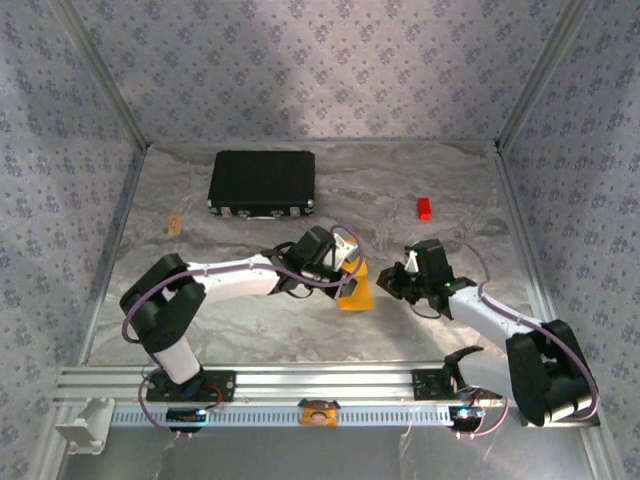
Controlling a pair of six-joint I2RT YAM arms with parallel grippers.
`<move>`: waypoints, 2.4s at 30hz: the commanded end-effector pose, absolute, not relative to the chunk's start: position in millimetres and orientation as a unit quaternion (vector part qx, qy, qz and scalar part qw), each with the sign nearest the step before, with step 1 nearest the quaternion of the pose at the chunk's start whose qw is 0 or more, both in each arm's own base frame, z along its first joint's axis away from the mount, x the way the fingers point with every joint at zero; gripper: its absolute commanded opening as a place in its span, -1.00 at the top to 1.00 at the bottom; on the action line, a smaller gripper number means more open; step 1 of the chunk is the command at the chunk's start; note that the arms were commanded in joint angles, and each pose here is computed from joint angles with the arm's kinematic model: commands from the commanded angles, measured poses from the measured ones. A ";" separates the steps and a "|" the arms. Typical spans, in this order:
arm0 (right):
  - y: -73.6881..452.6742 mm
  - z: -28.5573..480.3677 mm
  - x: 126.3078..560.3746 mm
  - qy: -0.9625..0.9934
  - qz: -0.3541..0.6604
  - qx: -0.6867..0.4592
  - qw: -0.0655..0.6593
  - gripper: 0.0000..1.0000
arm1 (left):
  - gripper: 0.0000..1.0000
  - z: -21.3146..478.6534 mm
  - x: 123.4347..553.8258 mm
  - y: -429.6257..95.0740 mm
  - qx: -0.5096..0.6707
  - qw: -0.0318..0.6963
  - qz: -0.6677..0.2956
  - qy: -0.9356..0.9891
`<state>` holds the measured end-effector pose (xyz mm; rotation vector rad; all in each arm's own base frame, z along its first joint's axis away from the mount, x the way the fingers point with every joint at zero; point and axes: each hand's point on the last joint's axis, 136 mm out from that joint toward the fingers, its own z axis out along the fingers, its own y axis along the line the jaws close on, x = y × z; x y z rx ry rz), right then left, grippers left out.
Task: Fold a paper plane with a square sheet of paper (pick it up from the middle)
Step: Fold the triangle a second time at the center of the table.
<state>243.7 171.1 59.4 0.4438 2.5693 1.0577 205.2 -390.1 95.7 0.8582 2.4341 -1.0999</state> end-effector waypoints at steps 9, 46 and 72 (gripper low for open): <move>205.6 55.1 246.0 0.898 0.399 0.129 0.136 0.92 | 0.92 77.4 208.7 -382.4 0.277 0.151 -0.374 0.872; 209.6 33.3 239.5 0.918 0.353 0.136 0.116 0.89 | 1.00 68.9 223.1 -374.0 0.248 0.150 -0.383 0.877; 180.9 -2.1 222.7 0.963 0.231 0.109 0.083 0.95 | 1.00 22.8 245.0 -348.7 0.231 0.139 -0.316 0.909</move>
